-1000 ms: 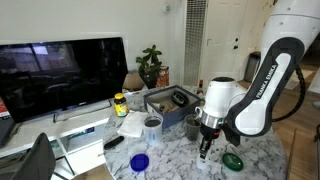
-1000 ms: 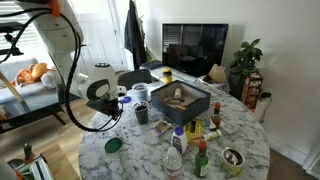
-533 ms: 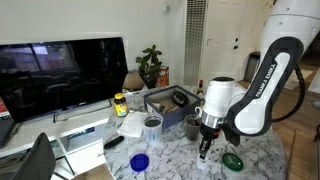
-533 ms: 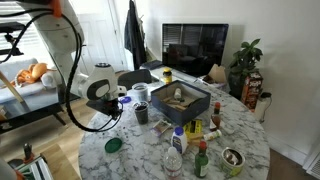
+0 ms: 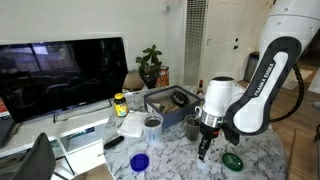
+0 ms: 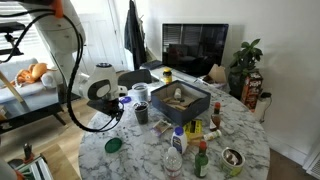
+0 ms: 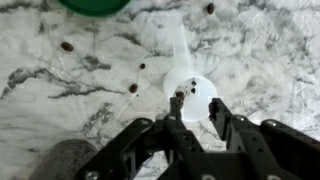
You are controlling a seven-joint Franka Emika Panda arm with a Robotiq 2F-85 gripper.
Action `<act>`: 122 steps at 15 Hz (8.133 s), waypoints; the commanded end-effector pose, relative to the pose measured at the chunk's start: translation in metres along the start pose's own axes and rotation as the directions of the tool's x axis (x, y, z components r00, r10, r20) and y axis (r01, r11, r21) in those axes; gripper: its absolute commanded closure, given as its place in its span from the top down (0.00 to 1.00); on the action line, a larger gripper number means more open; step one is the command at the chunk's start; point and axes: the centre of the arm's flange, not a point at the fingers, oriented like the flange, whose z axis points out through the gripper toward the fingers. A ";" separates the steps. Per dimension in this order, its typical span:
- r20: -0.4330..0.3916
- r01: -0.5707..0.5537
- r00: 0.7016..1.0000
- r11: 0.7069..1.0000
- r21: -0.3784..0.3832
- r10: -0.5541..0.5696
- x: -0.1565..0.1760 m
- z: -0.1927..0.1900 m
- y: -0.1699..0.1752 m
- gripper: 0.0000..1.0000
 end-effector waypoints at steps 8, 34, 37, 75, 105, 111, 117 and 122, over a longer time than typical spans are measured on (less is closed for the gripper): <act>-0.004 0.032 0.999 0.999 0.024 -0.032 -0.001 -0.003 -0.002 0.54; 0.131 0.047 0.989 0.978 0.201 -0.075 -0.033 0.008 0.057 0.80; 0.099 0.023 0.994 0.986 0.166 -0.040 -0.027 0.005 0.059 0.82; 0.038 0.066 0.997 0.997 -0.038 -0.065 0.008 0.010 0.023 0.01; 0.477 0.537 0.829 0.649 -0.539 -0.291 0.075 -0.109 -0.002 0.01; 0.538 0.594 0.788 0.598 -0.538 -0.299 0.068 -0.095 -0.008 0.03; 0.593 0.661 0.736 0.534 -0.527 -0.326 0.069 -0.086 -0.020 0.01; 0.648 0.708 0.700 0.407 -0.577 -0.300 0.065 -0.074 -0.035 0.01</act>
